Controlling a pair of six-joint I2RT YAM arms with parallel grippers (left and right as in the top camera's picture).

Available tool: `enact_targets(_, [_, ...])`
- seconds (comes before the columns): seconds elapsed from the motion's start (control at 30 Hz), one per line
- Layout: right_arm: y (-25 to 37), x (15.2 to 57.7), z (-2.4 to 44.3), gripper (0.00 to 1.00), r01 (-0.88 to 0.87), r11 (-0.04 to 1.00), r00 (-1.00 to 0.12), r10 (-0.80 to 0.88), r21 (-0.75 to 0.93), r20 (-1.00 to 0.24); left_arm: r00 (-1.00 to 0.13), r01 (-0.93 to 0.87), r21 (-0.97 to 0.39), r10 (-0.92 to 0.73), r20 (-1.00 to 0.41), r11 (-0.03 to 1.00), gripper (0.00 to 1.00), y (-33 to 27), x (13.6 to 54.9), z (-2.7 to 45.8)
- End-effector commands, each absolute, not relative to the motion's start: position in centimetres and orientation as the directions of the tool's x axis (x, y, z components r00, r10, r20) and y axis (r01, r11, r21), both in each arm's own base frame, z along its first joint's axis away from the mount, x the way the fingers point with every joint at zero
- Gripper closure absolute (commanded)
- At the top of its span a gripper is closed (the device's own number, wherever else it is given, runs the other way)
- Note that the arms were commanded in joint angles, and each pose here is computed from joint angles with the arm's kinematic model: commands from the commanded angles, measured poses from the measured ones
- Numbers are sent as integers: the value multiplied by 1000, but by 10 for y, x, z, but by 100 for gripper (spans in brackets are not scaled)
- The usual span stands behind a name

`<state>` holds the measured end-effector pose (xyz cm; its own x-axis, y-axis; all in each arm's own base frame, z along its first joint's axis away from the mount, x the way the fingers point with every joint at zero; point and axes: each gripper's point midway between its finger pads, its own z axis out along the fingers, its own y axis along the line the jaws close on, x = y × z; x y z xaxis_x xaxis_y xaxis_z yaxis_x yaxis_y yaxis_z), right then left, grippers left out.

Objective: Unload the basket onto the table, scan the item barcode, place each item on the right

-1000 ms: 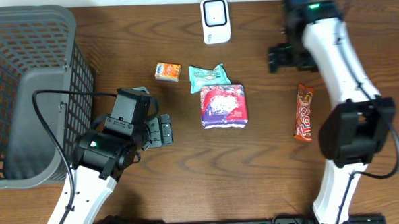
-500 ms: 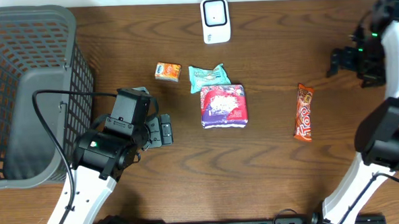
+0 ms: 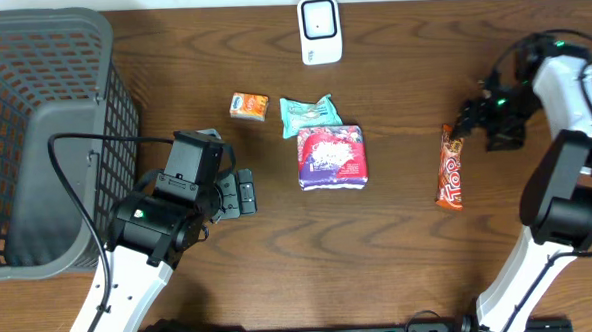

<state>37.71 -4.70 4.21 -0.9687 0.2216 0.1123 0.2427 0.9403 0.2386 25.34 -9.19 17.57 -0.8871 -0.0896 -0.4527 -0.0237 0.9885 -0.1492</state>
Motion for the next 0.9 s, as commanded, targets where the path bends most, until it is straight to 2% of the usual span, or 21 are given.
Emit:
enact_targets(0.0, [-29, 373, 29, 22, 231, 938, -971, 206, 257, 121, -888, -19, -138, -80, -454, 990, 2, -90, 254, 175])
enact_targets(0.1, [-19, 373, 18, 34, 222, 942, -973, 199, 252, 113, -888, -19, -138, -80, -454, 990, 2, -90, 254, 175])
enact_targets(0.27, [-3, 372, 13, 66, 207, 946, -976, 182, 250, 121, -888, -19, -138, -80, -454, 990, 2, -90, 254, 175])
enact_targets(0.33, [6, 372, 13, 88, 189, 949, -979, 162, 254, 121, -888, -19, -138, -80, -454, 990, 2, -90, 254, 175])
enact_targets(0.37, [11, 371, 14, 96, 180, 949, -980, 151, 258, 126, -888, -19, -138, -80, -454, 990, 2, -90, 254, 175])
enact_targets(0.4, [15, 370, 14, 99, 177, 950, -980, 147, 258, 132, -888, -19, -138, -80, -454, 990, 2, -90, 254, 175])
enact_targets(0.53, [33, 368, 14, 99, 142, 958, -984, 110, 249, 137, -888, -19, -138, -80, -454, 990, 2, -90, 254, 175])
enact_targets(0.57, [36, 368, 13, 96, 126, 964, -986, 97, 234, 134, -888, -19, -138, -80, -454, 990, 2, -90, 254, 175])
enact_targets(0.63, [38, 368, 11, 82, 95, 977, -989, 71, 191, 128, -888, -19, -138, -80, -454, 990, 2, -90, 254, 175])
enact_targets(0.67, [40, 367, 10, 64, 73, 984, -991, 53, 162, 124, -888, -19, -138, -80, -454, 990, 2, -90, 254, 175])
enact_targets(0.73, [44, 366, 10, 45, 52, 988, -992, 34, 143, 123, -888, -19, -138, -80, -454, 990, 2, -90, 254, 175])
enact_targets(0.8, [49, 365, 10, 36, 55, 988, -991, 37, 141, 126, -888, -19, -138, -80, -454, 990, 2, -90, 254, 175])
enact_targets(0.87, [54, 364, 10, 35, 61, 988, -991, 43, 139, 130, -888, -19, -138, -80, -454, 990, 2, -90, 254, 175])
